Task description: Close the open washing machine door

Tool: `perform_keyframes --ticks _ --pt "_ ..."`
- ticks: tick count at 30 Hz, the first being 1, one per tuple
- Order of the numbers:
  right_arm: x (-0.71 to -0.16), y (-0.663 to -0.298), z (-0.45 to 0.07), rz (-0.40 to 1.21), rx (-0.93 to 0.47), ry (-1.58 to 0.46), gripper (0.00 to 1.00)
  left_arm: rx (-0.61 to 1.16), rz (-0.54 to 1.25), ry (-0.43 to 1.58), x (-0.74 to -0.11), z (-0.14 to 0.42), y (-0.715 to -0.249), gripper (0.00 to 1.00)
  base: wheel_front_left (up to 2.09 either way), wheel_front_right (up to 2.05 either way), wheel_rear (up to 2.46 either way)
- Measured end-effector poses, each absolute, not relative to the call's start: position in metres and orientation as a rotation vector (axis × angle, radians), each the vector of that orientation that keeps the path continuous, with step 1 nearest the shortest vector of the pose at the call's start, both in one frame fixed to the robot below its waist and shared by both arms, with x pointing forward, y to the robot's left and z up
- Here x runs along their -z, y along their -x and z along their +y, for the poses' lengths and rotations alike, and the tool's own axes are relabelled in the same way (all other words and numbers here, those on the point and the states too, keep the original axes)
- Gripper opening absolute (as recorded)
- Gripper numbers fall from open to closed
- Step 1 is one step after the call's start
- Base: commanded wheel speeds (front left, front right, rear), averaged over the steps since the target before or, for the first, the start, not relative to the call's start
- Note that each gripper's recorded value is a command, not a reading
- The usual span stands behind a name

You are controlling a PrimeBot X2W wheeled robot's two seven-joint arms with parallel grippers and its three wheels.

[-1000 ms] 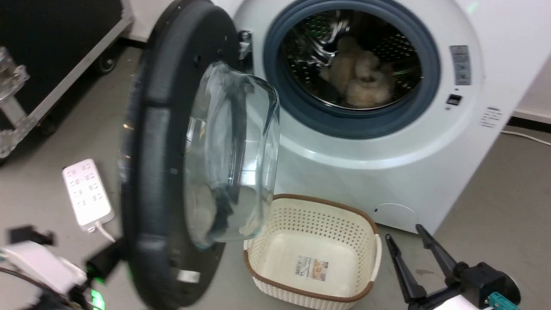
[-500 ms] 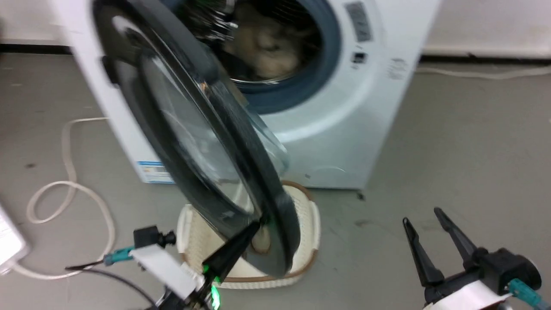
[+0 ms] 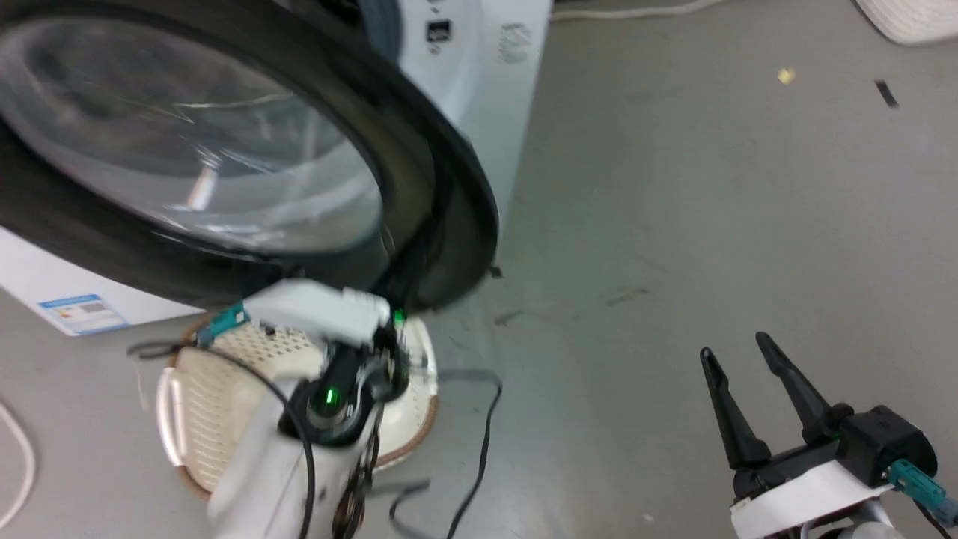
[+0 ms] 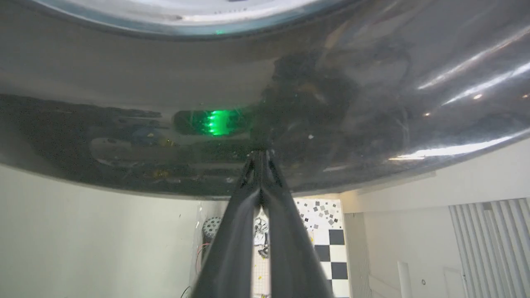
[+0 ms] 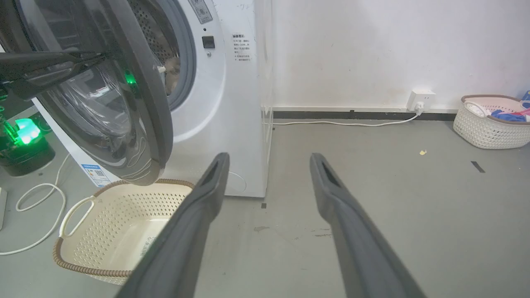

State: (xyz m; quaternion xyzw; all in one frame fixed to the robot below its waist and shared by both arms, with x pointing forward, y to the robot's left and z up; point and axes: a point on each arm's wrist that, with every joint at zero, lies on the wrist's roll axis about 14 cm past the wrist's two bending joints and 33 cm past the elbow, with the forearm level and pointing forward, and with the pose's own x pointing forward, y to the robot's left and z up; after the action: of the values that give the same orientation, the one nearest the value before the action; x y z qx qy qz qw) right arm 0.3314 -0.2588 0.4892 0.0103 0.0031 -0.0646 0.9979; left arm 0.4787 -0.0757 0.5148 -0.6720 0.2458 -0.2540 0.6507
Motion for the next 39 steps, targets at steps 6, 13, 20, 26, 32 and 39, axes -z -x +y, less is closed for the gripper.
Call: perform_keyframes --ticks 6,13,20,26,32,39 --pt "-0.482 -0.330 -0.266 0.036 0.159 -0.013 1.00 0.519 0.540 1.589 -0.515 -0.098 -0.513 0.00 0.00 0.00 0.00" --pt "-0.492 -0.334 -0.262 -0.002 0.142 -0.021 1.00 0.511 0.536 1.526 -0.513 -0.095 -0.503 0.00 0.00 0.00 0.00" --pt "-0.495 -0.333 -0.250 -0.024 0.104 -0.029 1.00 0.524 0.448 1.269 -0.493 -0.048 -0.450 1.00 0.00 0.00 0.00" --pt "-0.494 -0.332 -0.234 -0.027 0.050 -0.033 1.00 0.475 0.257 0.861 -0.479 0.026 -0.423 1.00 0.00 0.00 0.00" --pt "-0.506 -0.342 -0.199 -0.071 -0.065 -0.032 1.00 0.283 -0.084 0.476 -0.534 0.118 -0.404 1.00 0.00 0.00 0.00" --pt "-0.520 -0.350 -0.166 -0.116 -0.168 -0.034 1.00 0.109 -0.248 0.081 -0.564 0.163 -0.357 1.00 0.00 0.00 0.00"
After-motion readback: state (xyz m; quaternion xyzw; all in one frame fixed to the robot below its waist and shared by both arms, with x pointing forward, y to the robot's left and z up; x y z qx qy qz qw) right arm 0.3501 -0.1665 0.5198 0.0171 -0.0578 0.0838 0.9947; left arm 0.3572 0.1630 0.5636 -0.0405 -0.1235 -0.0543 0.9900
